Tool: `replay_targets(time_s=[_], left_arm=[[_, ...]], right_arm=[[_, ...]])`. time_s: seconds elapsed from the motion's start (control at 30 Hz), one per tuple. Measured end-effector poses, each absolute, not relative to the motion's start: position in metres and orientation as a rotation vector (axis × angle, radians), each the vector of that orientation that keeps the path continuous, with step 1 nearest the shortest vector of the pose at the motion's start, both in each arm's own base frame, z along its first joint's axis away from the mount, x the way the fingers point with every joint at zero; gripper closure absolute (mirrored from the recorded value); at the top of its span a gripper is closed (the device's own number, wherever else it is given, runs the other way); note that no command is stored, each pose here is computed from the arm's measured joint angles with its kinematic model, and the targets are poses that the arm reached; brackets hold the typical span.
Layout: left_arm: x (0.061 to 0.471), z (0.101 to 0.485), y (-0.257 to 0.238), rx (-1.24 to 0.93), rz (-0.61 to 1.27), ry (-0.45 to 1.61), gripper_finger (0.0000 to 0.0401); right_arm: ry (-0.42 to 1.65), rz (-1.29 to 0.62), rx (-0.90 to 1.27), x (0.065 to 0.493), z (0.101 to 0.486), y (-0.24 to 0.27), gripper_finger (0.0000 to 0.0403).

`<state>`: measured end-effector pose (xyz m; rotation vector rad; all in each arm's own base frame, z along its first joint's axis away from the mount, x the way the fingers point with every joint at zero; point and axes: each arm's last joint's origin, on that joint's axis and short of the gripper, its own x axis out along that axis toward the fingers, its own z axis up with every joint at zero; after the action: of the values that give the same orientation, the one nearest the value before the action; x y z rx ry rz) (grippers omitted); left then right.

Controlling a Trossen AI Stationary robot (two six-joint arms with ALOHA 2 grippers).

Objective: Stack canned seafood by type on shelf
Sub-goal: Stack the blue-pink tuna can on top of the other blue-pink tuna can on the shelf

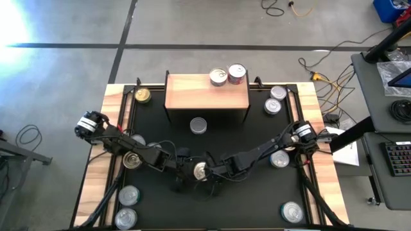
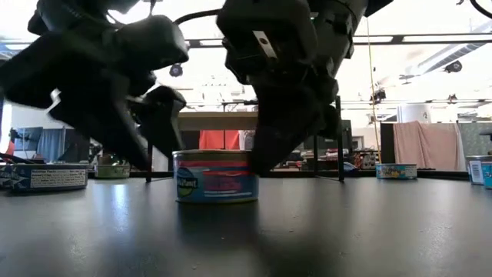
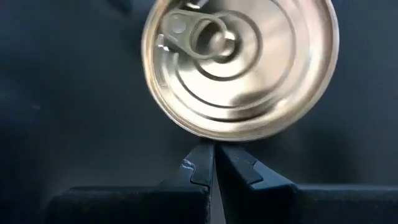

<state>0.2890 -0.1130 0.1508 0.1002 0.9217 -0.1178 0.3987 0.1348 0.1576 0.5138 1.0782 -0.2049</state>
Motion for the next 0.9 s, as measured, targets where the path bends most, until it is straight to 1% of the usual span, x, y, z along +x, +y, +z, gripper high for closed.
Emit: replay_targets(time_s=[0.17,0.4,0.57,0.7,0.8,0.9], left_arm=[[0.291,0.153,-0.116,0.031,-0.130,0.893,0.0070],[0.280,0.149,-0.126,0.015,-0.180,0.995,0.0070],[0.272,0.150,-0.137,-0.020,-0.190,1.017,0.0070],[0.261,0.155,-0.139,0.000,-0.147,1.023,0.0070],[0.254,0.160,-0.133,0.014,-0.090,0.964,0.0070],[0.250,0.159,-0.121,-0.022,-0.045,0.896,0.0064]], right_arm=[[1.071,-0.222,0.507,0.399,0.157,0.134,0.0394],[1.046,-0.362,0.439,0.399,0.157,0.121,0.0394],[1.053,-0.381,0.432,0.401,0.157,0.110,0.0394],[1.110,-0.398,0.399,0.393,0.160,0.107,0.0394],[1.170,-0.409,0.355,0.386,0.162,0.107,0.0394],[1.204,-0.403,0.320,0.382,0.161,0.108,0.0394]])
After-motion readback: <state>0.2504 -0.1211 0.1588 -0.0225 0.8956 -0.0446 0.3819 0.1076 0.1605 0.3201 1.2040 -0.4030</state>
